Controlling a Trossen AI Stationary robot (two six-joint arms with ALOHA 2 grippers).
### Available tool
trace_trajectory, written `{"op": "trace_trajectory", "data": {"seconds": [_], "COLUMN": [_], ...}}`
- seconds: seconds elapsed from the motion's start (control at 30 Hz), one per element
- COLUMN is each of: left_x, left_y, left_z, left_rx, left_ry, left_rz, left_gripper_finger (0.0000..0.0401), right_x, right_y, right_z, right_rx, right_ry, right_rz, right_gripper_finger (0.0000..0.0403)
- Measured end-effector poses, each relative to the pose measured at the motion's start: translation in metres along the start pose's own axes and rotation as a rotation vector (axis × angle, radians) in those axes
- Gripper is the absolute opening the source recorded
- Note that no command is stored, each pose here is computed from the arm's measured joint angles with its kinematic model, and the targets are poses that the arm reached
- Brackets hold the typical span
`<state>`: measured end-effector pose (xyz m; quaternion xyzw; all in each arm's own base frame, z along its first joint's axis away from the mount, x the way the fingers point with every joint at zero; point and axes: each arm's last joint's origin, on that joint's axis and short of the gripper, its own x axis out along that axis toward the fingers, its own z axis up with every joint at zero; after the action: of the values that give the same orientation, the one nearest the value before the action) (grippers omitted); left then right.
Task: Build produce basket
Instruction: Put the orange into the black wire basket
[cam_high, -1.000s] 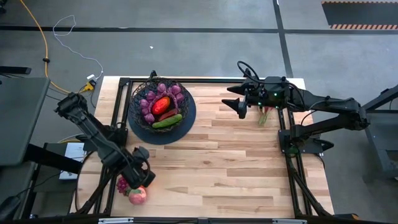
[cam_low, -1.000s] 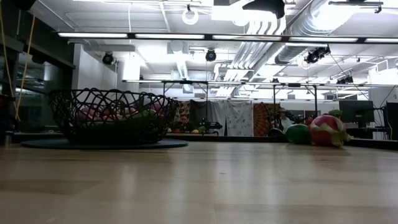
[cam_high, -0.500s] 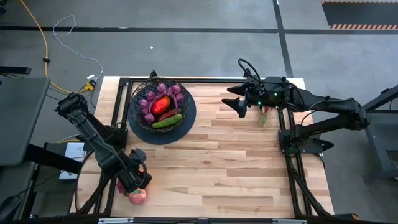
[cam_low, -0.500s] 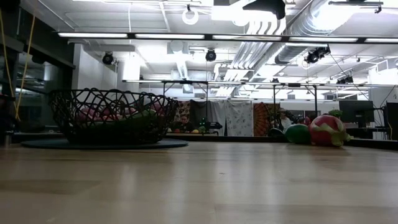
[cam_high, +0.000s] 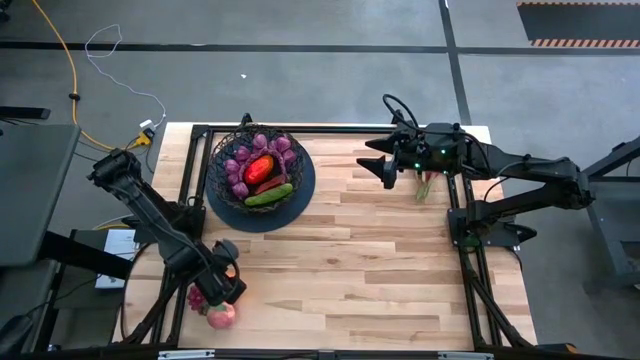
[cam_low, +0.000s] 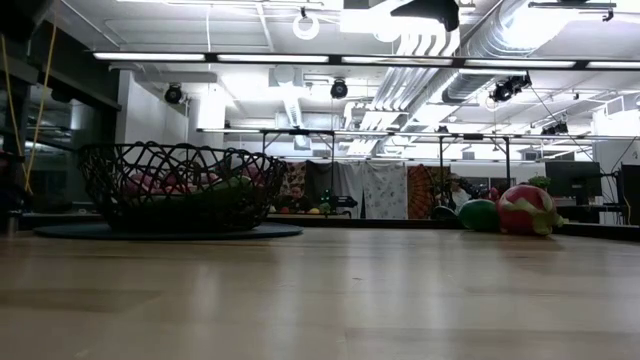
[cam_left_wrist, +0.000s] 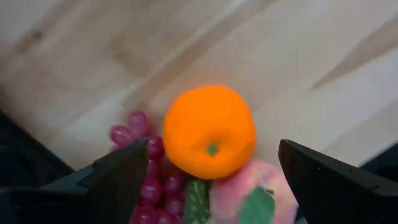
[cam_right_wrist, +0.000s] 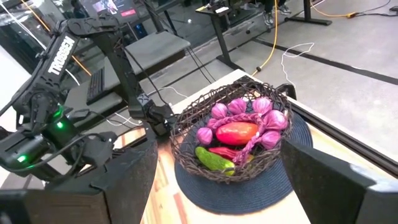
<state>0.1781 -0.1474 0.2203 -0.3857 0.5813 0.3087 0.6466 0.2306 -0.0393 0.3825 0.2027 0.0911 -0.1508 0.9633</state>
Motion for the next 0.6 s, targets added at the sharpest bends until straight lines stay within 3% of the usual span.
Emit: {"op": "trace_trajectory", "data": {"seconds": [0.13, 0.43, 0.6], "left_x": [0.011, 0.023, 0.028], "left_y": [0.000, 0.010, 0.010], "left_z": [-0.001, -0.001, -0.001], "left_rx": [-0.003, -0.006, -0.001], "left_ry": [0.035, 0.081, 0.088], "left_rz": [-0.042, 0.018, -0.008], "left_gripper_finger": [0.0347, 0.0347, 0.0347], "right_x": [0.000, 0.000, 0.000], "right_y": [0.000, -0.001, -0.001], "right_z": [0.000, 0.000, 0.000], "right_rx": [-0.007, -0.024, -0.025], "right_ry": [0.000, 0.003, 0.005], "right_rz": [0.000, -0.004, -0.007], "right_gripper_finger": [0.0330, 0.0330, 0.0330]}}
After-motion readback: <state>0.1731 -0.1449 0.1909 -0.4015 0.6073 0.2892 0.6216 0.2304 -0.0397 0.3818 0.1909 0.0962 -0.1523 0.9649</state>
